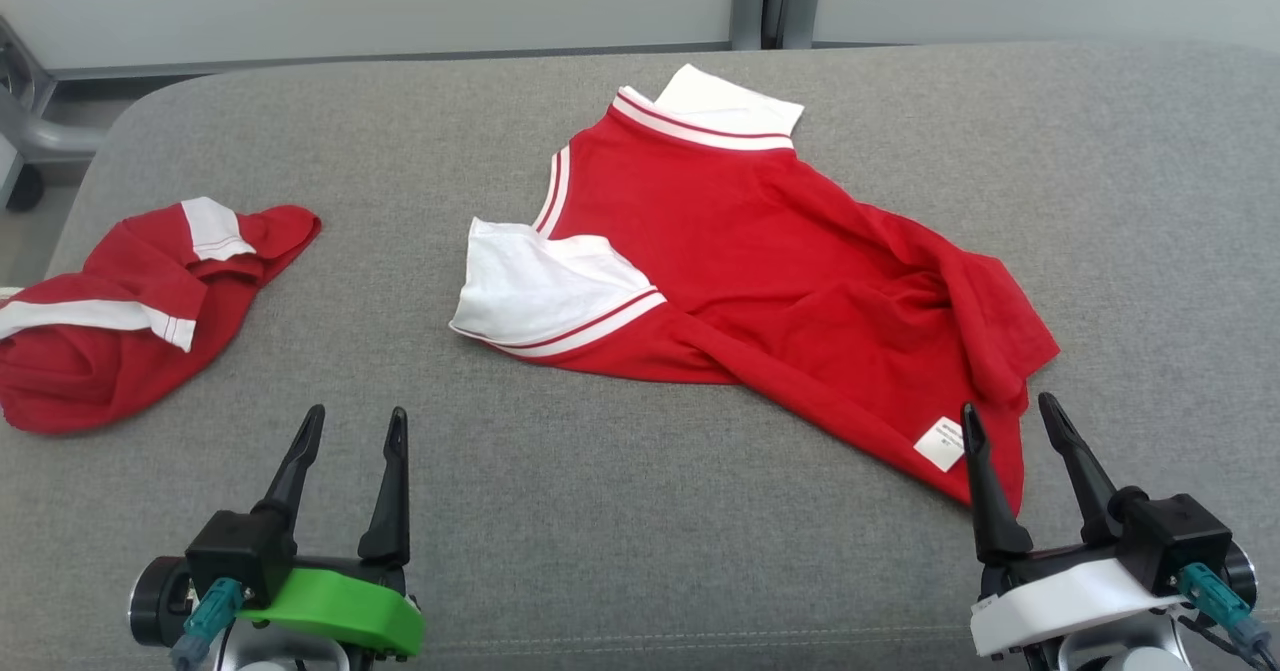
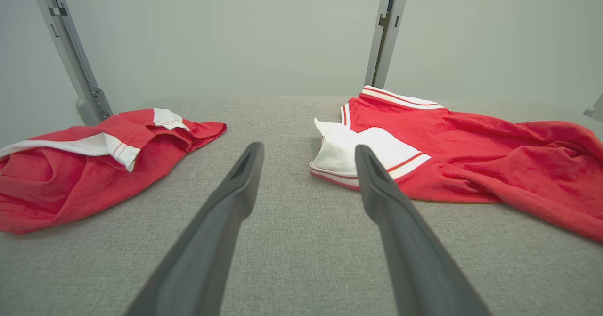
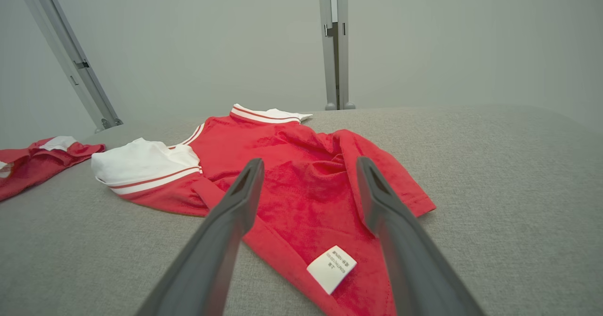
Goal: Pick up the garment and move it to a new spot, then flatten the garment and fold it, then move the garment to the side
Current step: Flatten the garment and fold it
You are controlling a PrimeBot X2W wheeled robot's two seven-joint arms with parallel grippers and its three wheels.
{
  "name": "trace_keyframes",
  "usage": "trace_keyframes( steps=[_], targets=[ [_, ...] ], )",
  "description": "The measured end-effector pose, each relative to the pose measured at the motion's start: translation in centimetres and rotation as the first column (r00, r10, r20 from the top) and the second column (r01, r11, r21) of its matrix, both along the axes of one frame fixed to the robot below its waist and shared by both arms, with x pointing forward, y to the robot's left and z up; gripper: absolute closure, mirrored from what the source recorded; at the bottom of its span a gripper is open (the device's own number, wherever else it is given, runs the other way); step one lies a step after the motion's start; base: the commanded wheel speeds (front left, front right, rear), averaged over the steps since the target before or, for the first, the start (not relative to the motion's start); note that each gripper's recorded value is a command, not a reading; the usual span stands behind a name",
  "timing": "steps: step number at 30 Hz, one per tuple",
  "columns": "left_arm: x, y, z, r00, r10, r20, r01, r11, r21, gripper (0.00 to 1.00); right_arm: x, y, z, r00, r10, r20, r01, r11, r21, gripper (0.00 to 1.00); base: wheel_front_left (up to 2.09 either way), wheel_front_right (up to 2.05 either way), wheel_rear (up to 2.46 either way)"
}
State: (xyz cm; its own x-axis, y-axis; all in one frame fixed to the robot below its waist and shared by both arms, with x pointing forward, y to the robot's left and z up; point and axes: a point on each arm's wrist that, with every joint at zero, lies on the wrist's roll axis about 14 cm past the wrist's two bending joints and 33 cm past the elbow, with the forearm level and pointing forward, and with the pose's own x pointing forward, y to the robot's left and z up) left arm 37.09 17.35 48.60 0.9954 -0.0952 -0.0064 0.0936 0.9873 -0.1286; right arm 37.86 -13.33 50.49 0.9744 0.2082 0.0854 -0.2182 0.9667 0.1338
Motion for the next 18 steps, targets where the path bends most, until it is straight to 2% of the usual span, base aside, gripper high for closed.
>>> trace_keyframes(
  steps=[7, 18],
  targets=[
    [-0.4, 0.0, 1.3, 1.0, -0.008, 0.024, 0.008, 1.0, 0.016, 0.0, -1.8, -0.2, 0.6, 1.0, -0.013, 0.005, 0.013, 1.0, -0.001, 0.0, 0.0, 0.0, 0.0],
    [-0.3, -0.2, 1.7, 1.0, -0.01, 0.024, 0.01, 1.0, 0.015, 0.0, -2.2, 0.1, 0.4, 1.0, -0.012, -0.007, 0.012, 1.0, 0.009, 0.0, 0.0, 0.0, 0.0]
  ],
)
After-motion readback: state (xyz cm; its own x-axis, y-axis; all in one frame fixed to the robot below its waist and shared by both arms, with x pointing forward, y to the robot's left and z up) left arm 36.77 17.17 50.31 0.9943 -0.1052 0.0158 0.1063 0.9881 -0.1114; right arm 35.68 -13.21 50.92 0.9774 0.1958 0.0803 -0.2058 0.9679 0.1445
